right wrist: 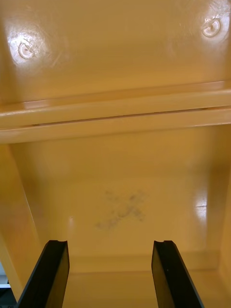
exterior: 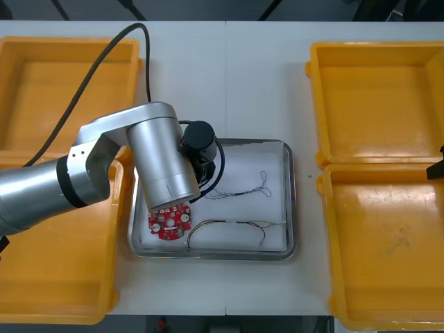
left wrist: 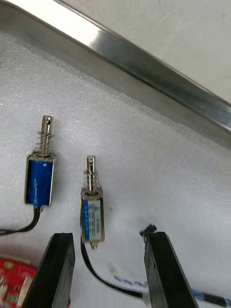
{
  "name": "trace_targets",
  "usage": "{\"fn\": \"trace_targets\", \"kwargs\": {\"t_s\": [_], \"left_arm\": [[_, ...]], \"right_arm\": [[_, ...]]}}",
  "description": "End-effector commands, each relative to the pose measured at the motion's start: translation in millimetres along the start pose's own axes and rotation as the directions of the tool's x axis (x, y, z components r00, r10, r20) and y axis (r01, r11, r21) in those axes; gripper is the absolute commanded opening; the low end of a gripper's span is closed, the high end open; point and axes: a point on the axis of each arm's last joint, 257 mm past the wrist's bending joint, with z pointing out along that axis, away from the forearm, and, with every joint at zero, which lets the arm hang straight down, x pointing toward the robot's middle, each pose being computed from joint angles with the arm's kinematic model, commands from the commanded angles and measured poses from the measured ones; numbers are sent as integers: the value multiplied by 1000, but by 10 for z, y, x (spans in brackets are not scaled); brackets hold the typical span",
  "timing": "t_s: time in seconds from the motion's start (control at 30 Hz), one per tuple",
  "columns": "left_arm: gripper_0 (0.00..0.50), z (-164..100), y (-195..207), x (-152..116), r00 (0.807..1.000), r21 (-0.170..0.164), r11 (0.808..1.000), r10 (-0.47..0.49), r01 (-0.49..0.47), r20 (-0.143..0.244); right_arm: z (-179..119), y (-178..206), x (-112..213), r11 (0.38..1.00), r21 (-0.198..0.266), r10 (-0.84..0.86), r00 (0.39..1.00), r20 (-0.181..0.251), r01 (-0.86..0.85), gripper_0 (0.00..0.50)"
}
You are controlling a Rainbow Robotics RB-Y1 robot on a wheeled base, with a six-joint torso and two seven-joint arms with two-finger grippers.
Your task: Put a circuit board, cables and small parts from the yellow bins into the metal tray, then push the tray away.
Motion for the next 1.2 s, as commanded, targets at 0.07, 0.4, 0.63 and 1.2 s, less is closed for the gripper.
{"fn": "trace_targets", "kwargs": {"t_s": [0.07,0.4,0.63,1.2], "left_arm": [[476,-497,-103,-242,998,57,997,-58,59,-17],[500,-1149,124,-673,997,76,996,-49,54,-57],[500,-1506,484,-1004,996,61,998,34,-29,-87],[500,-1530,1552,-1433,958,-42,960,271,-276,-94]], "right_arm": [[-171,-104,-58,998,44,-52,998,39,50,500],[-202,91,-12,991,33,-131,990,50,129,500],[-165,422,44,967,18,-253,967,42,252,500],[32,1404,333,823,-102,-563,826,-19,559,500]]}}
